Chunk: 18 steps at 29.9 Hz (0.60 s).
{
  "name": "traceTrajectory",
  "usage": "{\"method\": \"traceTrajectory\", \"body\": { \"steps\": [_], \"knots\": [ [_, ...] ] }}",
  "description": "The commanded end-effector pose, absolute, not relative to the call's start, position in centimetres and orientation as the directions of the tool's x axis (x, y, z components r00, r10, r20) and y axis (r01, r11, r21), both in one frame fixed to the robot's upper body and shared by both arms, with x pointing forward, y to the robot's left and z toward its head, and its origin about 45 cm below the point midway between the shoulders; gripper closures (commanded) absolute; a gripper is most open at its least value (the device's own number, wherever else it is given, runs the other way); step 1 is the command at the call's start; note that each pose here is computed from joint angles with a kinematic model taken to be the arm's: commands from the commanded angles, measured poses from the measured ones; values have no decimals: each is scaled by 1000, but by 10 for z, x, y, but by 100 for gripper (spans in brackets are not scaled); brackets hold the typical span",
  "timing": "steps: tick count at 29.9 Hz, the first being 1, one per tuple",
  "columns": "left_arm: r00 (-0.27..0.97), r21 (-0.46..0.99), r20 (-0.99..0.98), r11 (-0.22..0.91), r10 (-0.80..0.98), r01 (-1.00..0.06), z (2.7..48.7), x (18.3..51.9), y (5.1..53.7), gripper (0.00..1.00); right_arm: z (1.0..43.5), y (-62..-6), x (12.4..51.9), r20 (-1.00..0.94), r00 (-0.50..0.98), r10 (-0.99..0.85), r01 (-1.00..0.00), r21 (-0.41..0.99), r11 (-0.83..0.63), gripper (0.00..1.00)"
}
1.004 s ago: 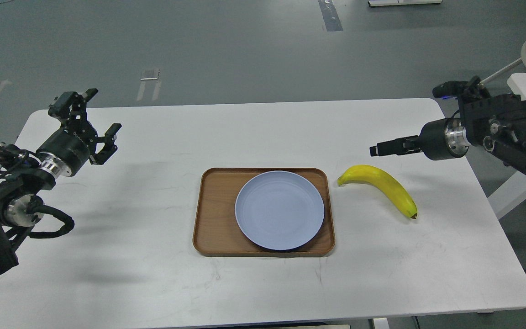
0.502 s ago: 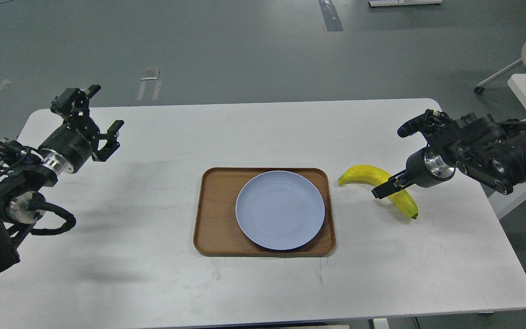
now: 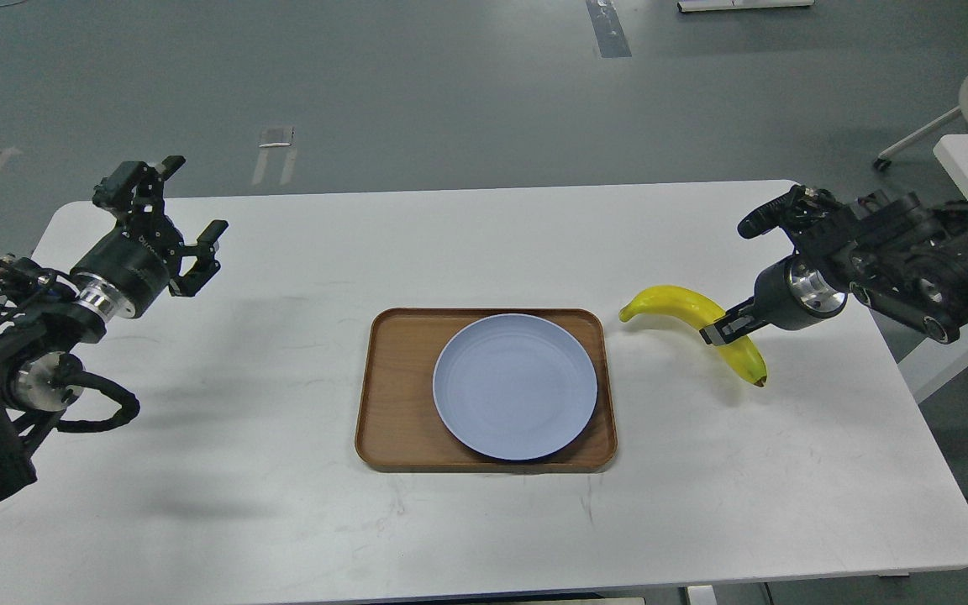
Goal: Place banana on plate with both arms
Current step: 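Lift the banana with the right gripper and move it over the plate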
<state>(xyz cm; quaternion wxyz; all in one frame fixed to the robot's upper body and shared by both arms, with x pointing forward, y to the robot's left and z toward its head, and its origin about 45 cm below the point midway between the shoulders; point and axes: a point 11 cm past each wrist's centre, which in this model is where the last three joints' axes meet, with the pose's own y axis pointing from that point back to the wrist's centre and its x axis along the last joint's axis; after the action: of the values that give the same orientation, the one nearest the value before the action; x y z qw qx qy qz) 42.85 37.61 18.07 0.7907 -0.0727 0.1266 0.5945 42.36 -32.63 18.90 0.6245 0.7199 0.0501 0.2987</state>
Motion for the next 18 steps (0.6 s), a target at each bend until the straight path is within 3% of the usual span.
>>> {"method": "traceTrajectory", "body": {
  "steps": [1, 6, 13, 18],
  "knots": [
    [263, 33, -287, 284, 921, -958, 182, 429, 375, 2, 226, -307, 433, 420, 776, 470, -329, 906, -266, 84],
    [264, 31, -286, 284, 921, -958, 183, 430, 375, 2, 242, -265, 430, 440, 735, 516, -296, 893, -339, 83],
    [267, 26, -285, 286, 921, -958, 185, 432, 375, 2, 216, -175, 415, 426, 724, 542, -169, 872, -459, 82],
    [268, 25, -286, 287, 920, -958, 185, 432, 373, 2, 194, -149, 402, 387, 708, 590, -109, 886, -451, 79]
  ]
}}
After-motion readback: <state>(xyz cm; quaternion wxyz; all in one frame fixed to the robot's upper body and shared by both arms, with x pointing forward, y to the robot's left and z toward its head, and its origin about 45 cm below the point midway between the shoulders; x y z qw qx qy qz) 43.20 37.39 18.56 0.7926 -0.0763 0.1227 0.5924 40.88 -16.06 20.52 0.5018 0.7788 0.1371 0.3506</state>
